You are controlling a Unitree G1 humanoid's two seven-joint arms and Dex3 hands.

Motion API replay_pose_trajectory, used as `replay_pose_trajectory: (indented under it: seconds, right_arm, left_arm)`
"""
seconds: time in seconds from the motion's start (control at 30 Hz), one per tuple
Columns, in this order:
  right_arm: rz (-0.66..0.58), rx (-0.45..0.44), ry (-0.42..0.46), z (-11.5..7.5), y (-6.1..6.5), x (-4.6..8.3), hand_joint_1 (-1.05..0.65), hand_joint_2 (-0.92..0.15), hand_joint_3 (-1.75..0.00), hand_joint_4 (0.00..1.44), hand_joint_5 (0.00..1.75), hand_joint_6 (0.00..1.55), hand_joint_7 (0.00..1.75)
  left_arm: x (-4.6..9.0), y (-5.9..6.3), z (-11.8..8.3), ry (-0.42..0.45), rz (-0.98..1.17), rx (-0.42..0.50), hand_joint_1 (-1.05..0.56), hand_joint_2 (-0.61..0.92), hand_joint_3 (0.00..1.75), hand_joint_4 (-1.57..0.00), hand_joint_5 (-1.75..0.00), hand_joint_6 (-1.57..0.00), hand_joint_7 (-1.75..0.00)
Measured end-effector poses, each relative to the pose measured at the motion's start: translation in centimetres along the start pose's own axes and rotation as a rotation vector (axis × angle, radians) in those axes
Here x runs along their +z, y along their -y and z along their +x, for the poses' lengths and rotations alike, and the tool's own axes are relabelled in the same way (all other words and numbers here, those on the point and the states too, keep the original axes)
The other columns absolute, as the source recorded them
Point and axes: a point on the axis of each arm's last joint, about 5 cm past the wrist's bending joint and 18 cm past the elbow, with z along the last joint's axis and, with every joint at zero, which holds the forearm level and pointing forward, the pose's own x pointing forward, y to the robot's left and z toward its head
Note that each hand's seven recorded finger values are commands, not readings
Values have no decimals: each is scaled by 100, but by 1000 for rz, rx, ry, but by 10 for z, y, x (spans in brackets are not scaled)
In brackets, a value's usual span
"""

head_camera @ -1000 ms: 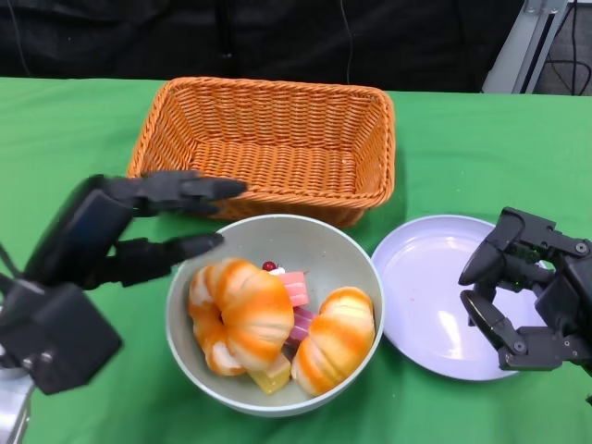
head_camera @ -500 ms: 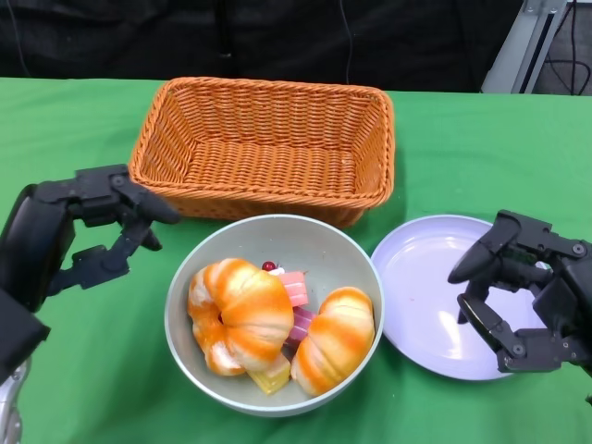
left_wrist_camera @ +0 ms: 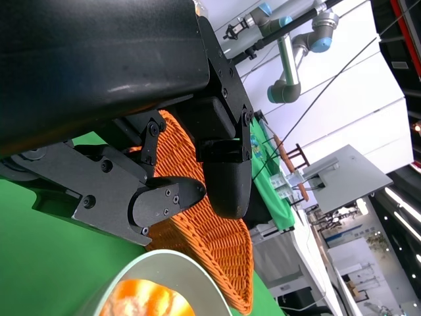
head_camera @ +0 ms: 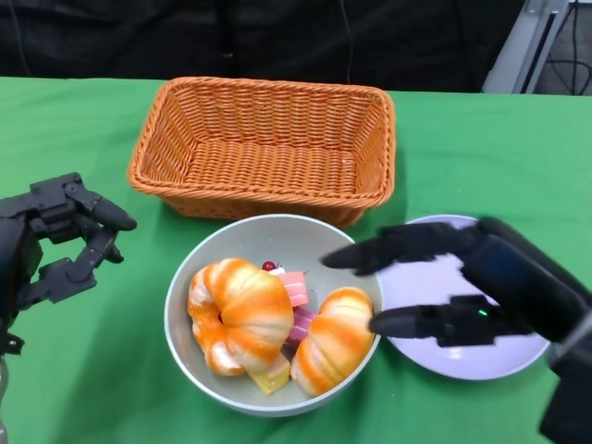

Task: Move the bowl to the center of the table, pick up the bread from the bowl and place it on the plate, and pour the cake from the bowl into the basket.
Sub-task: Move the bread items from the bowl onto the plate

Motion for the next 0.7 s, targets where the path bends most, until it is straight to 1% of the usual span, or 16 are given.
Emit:
replay_pose_trajectory:
  seconds: [0.1,0.2,0.23,0.3,0.4,0.5,0.6,0.7]
  right_arm:
    - [-63,34,58,13,2,6,-51,-92,0,65,26,72,2]
    - [-96,48,67,18,3,7,-55,-91,0,66,23,71,1]
    - [-129,72,70,24,2,8,-57,-91,0,66,22,71,1]
    - [-211,113,103,38,2,14,-59,-91,0,66,20,70,0]
    - [-330,135,164,55,1,20,-60,-92,0,65,17,69,0]
    - [-398,170,182,65,-4,19,-61,-92,-1,65,15,69,0]
    - [-422,199,172,70,-7,15,-61,-92,-1,65,14,70,0]
    - [-424,204,172,71,-9,14,-61,-92,-2,66,13,70,0]
  left_arm:
    - [-1,0,-1,-3,-3,8,-13,73,71,-81,-145,-87,-104]
    - [-1,-1,-1,-5,-2,15,-14,72,71,-82,-145,-87,-103]
    - [-1,-1,-2,-5,0,15,-14,72,70,-83,-144,-87,-103]
    - [-1,0,-1,-5,4,7,-15,72,69,-84,-144,-87,-102]
    - [-1,1,-1,-7,6,2,-15,72,67,-87,-144,-89,-100]
    - [-1,1,-1,-8,5,4,-16,72,66,-89,-143,-89,-99]
    - [-2,2,-1,-9,2,4,-16,72,66,-90,-141,-89,-98]
    - [-2,2,-1,-10,0,4,-16,72,66,-90,-140,-89,-98]
